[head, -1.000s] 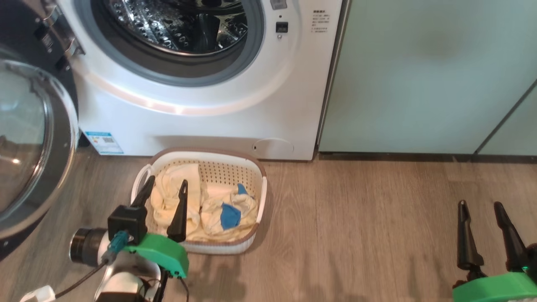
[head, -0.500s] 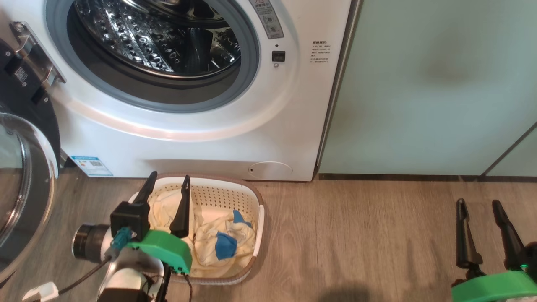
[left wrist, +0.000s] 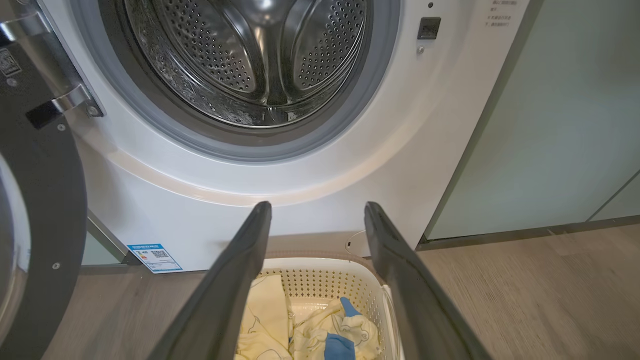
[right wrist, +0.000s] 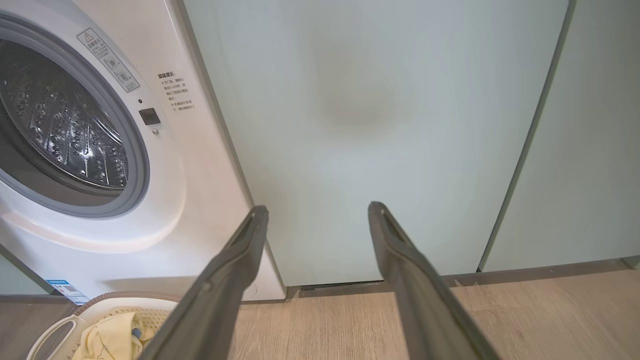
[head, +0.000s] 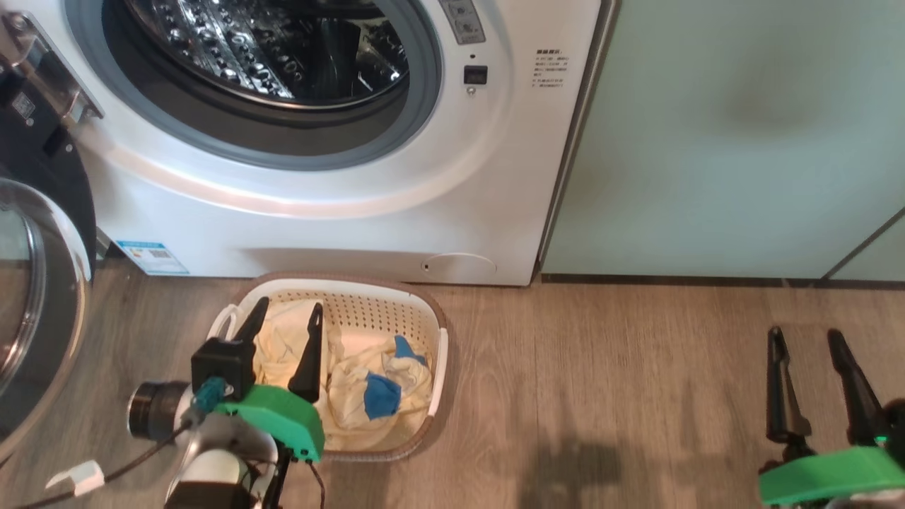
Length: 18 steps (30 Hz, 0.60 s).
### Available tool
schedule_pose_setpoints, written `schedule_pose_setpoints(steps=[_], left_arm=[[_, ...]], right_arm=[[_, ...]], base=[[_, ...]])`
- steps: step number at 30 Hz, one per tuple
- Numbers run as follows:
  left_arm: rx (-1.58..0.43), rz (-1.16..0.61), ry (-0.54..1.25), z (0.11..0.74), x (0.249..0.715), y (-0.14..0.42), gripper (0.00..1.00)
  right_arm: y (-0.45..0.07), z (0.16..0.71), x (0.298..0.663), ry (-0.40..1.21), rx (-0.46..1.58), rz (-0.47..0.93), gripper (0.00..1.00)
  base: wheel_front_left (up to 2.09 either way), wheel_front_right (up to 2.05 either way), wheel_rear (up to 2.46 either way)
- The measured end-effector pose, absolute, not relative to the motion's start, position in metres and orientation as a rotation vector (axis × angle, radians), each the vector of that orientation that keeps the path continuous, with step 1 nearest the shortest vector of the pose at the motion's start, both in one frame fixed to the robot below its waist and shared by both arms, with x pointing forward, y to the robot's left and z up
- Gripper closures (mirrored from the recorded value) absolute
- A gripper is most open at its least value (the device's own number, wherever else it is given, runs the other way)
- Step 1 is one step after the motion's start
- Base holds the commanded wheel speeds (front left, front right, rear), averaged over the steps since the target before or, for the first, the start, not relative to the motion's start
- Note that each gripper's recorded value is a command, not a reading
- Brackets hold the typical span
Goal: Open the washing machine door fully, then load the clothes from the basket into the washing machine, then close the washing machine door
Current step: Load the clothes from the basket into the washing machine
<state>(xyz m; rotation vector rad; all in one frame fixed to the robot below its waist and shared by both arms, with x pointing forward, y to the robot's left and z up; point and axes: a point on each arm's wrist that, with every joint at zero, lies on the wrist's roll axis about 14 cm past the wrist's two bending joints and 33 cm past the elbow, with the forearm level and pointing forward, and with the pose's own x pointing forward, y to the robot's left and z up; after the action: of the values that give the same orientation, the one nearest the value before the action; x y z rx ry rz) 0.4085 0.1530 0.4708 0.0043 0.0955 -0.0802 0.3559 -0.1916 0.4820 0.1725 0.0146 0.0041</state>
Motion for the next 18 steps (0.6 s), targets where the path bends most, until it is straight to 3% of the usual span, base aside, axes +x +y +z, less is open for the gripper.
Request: schedule_pose_setpoints(steps=[18], left_arm=[[-0.021,-0.197,0.283,0.394,0.455,0.121,0.00]], right_arm=[[-0.185,0.458,0.400,0.053,0.181,0.022,0.00]], base=[[0.00,0.00,0.00]])
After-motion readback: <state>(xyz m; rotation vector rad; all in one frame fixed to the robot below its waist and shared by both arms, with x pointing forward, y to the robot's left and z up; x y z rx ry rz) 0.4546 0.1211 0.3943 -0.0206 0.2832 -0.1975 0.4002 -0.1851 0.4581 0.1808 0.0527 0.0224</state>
